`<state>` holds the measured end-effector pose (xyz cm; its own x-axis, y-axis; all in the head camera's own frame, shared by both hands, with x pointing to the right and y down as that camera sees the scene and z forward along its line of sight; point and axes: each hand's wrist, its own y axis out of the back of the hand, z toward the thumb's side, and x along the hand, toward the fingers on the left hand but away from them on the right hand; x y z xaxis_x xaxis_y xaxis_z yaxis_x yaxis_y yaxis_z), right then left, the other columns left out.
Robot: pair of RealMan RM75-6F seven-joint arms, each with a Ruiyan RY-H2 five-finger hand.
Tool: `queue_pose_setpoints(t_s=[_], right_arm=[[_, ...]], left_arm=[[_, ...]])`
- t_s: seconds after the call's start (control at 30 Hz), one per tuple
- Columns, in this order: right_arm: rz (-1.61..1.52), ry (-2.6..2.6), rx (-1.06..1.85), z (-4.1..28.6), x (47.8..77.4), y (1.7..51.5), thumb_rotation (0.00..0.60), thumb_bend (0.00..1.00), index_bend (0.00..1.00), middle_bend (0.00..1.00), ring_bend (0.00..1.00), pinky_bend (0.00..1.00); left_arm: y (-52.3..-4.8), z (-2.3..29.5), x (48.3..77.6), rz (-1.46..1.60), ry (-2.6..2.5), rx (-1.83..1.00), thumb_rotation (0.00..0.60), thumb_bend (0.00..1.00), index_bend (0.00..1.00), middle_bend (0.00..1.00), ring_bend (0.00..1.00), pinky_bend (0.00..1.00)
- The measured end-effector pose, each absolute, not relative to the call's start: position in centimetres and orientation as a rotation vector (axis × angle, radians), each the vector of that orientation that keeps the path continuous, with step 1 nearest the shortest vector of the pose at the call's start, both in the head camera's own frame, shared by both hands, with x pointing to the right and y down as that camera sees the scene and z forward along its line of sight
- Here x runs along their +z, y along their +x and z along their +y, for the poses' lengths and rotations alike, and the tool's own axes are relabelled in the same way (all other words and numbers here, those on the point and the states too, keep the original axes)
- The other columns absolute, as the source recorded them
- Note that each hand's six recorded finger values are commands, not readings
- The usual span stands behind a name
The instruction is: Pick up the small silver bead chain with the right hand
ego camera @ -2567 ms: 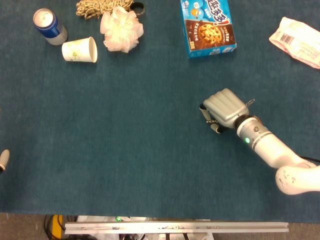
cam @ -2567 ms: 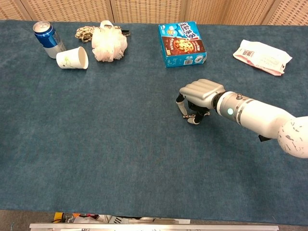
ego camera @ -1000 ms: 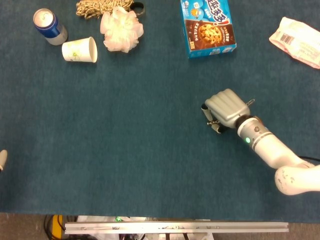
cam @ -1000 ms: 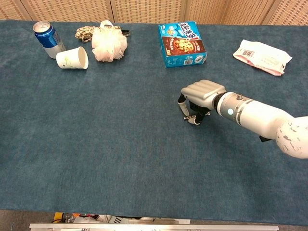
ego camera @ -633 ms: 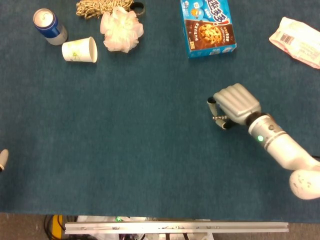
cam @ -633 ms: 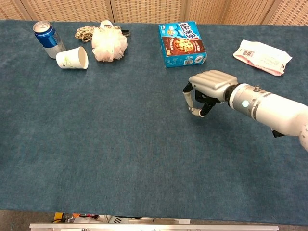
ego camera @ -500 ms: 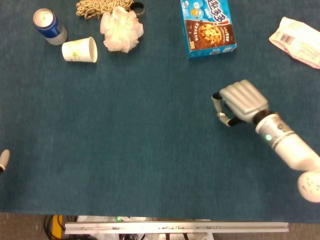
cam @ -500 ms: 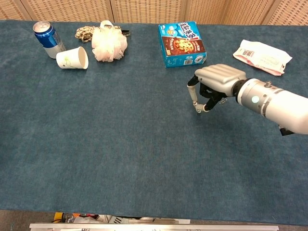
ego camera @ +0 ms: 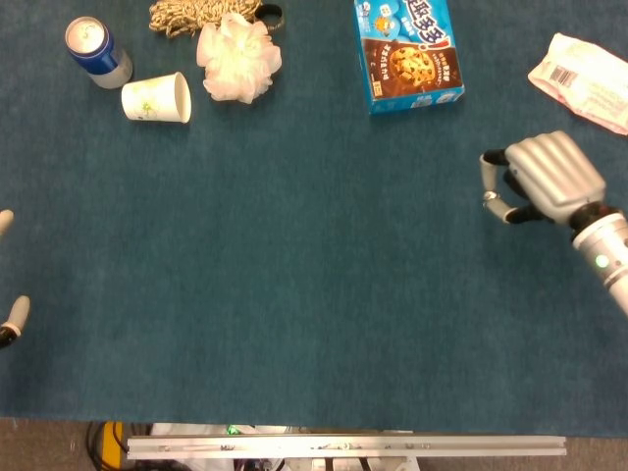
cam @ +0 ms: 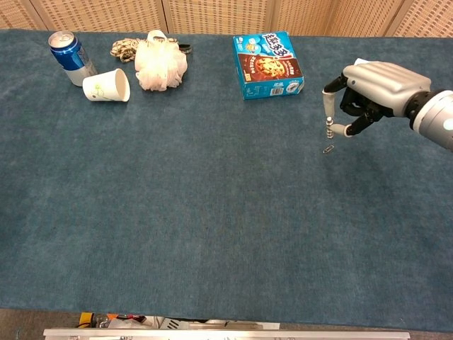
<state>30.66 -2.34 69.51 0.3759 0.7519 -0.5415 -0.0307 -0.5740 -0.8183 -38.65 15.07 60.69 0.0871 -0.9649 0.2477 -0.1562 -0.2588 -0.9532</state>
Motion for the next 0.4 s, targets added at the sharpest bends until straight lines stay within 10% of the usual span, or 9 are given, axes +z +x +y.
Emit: queue_pose_setpoints(t_s=[0.4], right_arm=[[-0.63, -1.858, 1.343, -2.7, 72.0, 32.7, 0.6, 0.49, 0.67, 0.98, 1.0, 1.0]], left_arm=[[-38.4, 14.8, 61.1, 1.138, -1.56, -1.274, 0.6, 0.32, 0.08, 0.13, 0.14, 0.03]])
